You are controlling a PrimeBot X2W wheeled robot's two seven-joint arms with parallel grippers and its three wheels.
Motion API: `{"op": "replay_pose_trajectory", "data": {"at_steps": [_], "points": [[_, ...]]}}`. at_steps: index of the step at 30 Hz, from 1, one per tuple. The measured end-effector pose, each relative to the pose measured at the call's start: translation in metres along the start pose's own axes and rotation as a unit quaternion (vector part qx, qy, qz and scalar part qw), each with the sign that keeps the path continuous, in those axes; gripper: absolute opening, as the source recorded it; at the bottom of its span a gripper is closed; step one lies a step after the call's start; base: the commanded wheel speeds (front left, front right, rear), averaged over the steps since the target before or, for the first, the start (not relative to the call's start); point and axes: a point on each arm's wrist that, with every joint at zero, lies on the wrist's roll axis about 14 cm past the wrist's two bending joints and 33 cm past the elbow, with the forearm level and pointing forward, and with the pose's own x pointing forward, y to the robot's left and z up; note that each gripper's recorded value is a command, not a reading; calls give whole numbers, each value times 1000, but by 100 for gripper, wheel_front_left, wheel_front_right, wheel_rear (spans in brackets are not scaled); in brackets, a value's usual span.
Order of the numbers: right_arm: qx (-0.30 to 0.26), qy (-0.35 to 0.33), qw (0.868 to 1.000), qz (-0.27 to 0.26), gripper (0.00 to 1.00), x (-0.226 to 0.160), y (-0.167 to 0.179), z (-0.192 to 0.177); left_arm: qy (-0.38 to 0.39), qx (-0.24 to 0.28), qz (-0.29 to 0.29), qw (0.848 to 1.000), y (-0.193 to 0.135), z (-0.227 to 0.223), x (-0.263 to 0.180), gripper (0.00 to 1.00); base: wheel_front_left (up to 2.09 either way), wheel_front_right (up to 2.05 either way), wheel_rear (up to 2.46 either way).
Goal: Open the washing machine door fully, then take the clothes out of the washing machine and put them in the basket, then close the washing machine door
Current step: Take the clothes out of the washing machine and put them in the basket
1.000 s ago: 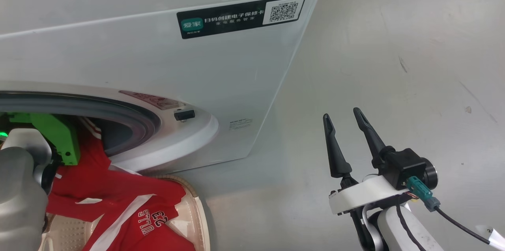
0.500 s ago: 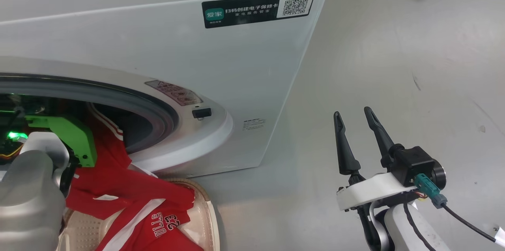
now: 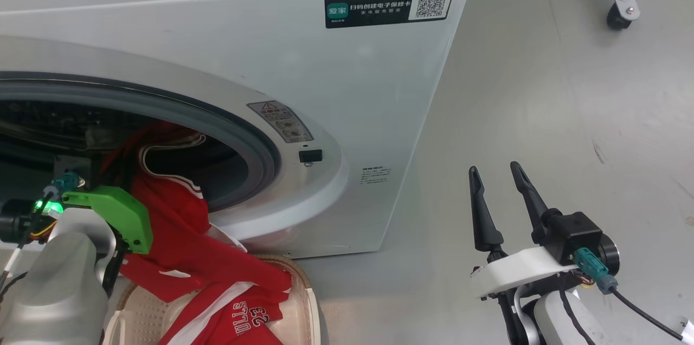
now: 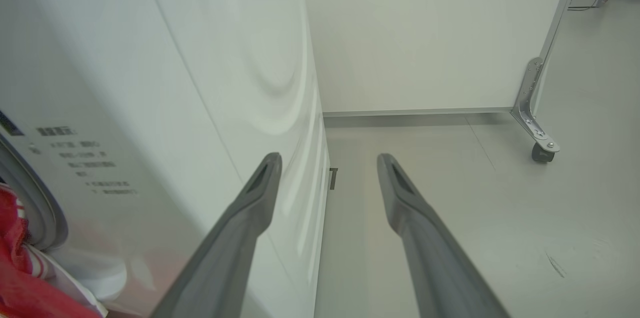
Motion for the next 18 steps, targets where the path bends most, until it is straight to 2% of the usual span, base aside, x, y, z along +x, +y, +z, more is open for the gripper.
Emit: {"op": "replay_pose_trajectory", "data": {"at_steps": [18], "points": [[5, -12, 1000, 6, 100, -17, 4, 9, -45, -2, 10, 999, 11, 2, -55, 0, 0, 0, 0]]}}
